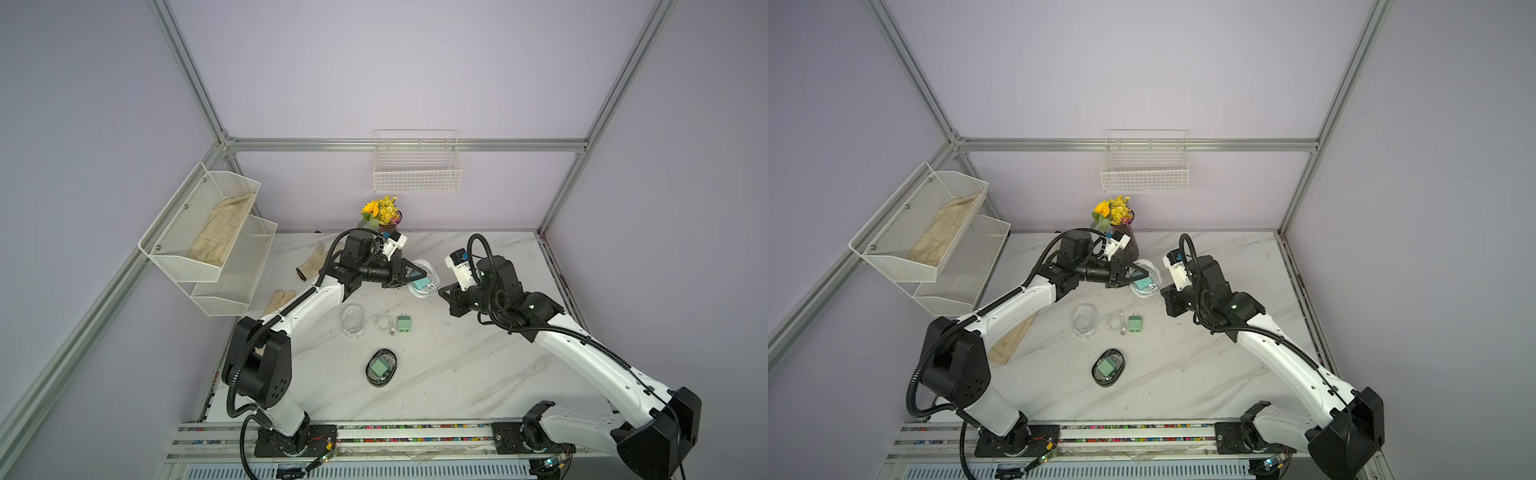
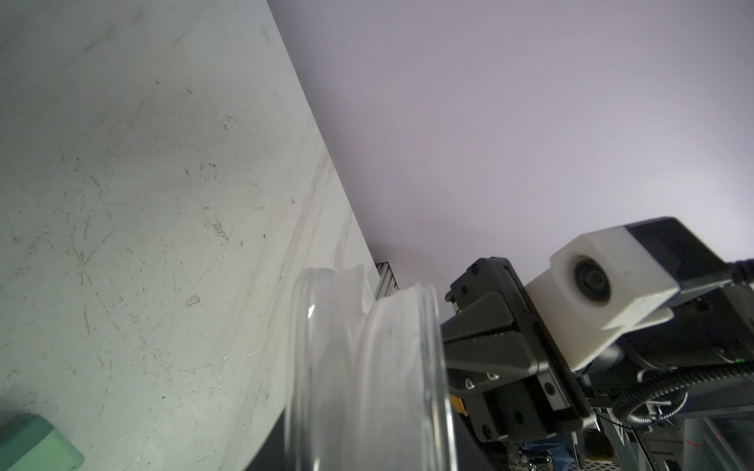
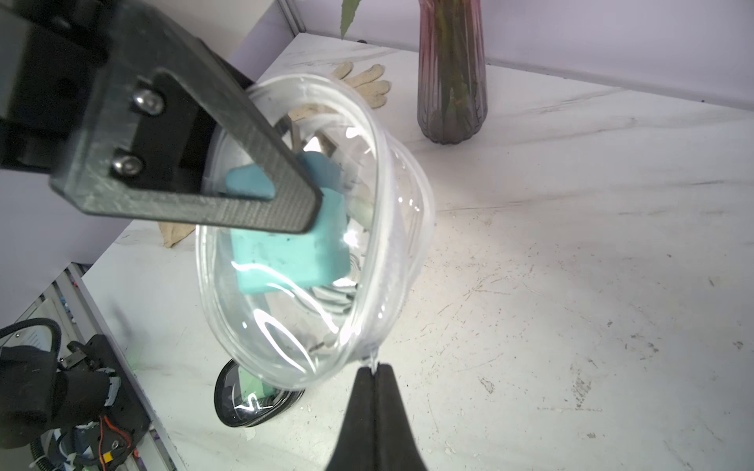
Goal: Pack away charging kits
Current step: Zip the zipper on the storage bag.
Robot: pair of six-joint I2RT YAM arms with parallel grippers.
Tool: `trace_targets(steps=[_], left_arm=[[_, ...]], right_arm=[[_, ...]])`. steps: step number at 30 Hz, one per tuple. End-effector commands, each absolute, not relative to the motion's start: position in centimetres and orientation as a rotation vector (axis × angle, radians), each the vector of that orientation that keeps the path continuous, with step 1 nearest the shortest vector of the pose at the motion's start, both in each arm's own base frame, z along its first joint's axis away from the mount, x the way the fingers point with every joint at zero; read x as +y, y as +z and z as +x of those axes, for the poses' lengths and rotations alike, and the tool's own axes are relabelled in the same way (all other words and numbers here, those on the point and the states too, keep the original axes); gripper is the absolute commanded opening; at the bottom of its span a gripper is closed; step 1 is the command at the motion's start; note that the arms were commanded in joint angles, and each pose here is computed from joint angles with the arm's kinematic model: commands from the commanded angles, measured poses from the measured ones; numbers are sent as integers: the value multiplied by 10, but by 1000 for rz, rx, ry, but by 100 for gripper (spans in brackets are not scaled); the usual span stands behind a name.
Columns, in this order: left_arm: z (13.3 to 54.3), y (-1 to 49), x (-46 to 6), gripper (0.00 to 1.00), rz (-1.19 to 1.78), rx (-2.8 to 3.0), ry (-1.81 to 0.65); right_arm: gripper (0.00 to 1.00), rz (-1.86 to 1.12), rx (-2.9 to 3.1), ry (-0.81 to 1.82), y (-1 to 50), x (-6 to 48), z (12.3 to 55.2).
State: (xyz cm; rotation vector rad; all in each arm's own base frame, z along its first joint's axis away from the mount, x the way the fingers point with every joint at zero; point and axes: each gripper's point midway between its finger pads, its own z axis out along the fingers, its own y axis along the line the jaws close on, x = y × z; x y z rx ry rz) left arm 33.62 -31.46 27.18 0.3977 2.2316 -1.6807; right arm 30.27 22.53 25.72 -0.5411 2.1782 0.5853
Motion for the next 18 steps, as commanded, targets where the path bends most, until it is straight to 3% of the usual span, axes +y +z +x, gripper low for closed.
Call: trace_targets(steps=[1,9,18], left_arm=[[305,271,-307,0,523,2228,-1763],[282,263,-305,0,656,2221,-1780],[244,256,-314,0,841,2178,-1857]], right_arm=[[0,-536,2130,460,275,219,317],[0,-490,2063,309,306,202,321],[0,-590,1983,410,333,230,328]])
